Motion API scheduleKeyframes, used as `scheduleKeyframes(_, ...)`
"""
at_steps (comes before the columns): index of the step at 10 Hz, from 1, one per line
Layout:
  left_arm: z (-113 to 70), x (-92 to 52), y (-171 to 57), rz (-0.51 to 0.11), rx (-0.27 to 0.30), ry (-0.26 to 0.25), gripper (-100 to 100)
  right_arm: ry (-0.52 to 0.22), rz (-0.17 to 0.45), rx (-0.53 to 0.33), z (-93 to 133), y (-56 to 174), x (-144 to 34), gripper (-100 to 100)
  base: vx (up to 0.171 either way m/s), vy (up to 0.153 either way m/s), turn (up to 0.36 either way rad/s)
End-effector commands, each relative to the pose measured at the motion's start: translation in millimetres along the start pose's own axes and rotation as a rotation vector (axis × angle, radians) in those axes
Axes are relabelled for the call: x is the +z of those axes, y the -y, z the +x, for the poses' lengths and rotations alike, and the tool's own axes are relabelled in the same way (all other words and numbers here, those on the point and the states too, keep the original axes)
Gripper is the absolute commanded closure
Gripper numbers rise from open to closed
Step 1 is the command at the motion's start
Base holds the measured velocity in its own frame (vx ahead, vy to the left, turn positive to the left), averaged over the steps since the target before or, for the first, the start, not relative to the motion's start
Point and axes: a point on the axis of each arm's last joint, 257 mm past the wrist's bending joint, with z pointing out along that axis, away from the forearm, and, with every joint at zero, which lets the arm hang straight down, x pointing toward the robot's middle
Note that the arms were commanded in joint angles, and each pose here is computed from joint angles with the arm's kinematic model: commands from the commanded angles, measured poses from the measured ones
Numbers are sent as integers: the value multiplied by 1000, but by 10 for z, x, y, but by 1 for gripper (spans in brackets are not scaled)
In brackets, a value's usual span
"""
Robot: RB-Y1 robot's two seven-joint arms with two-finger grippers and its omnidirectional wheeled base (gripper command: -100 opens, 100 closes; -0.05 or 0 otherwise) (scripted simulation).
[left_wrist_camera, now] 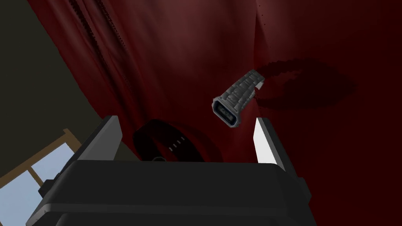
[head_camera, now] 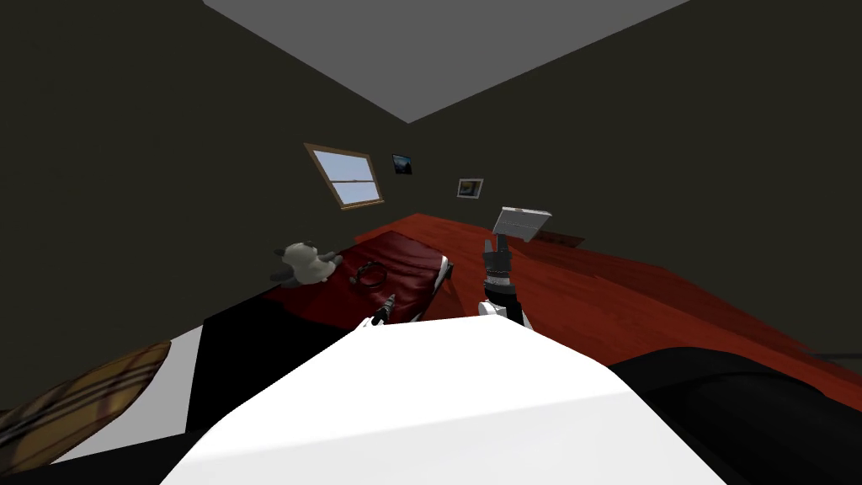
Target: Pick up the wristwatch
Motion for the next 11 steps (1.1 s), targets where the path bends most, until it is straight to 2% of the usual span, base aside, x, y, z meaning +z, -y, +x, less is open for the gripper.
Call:
scheduleKeyframes(1, -33, 5, -126, -28, 10, 1, -100, 0, 0, 0, 0, 0, 0, 0, 28, -10, -25)
scheduleKeyframes(7, -233, 20, -592, -158, 86, 16, -100, 0, 0, 0, 0, 0, 0, 0, 38, -13, -42)
scheduleKeyframes(9, -293, 15, -670, -182, 101, 21, -100, 0, 0, 0, 0, 0, 0, 0, 43, -16, -34)
scheduleKeyframes(10, -276, 16, -646, -175, 96, 20, -100, 0, 0, 0, 0, 0, 0, 0, 15, -4, -2)
scheduleKeyframes(11, -280, 15, -651, -176, 97, 20, 0, 0, 0, 0, 0, 0, 0, 0, 0, 0, 0)
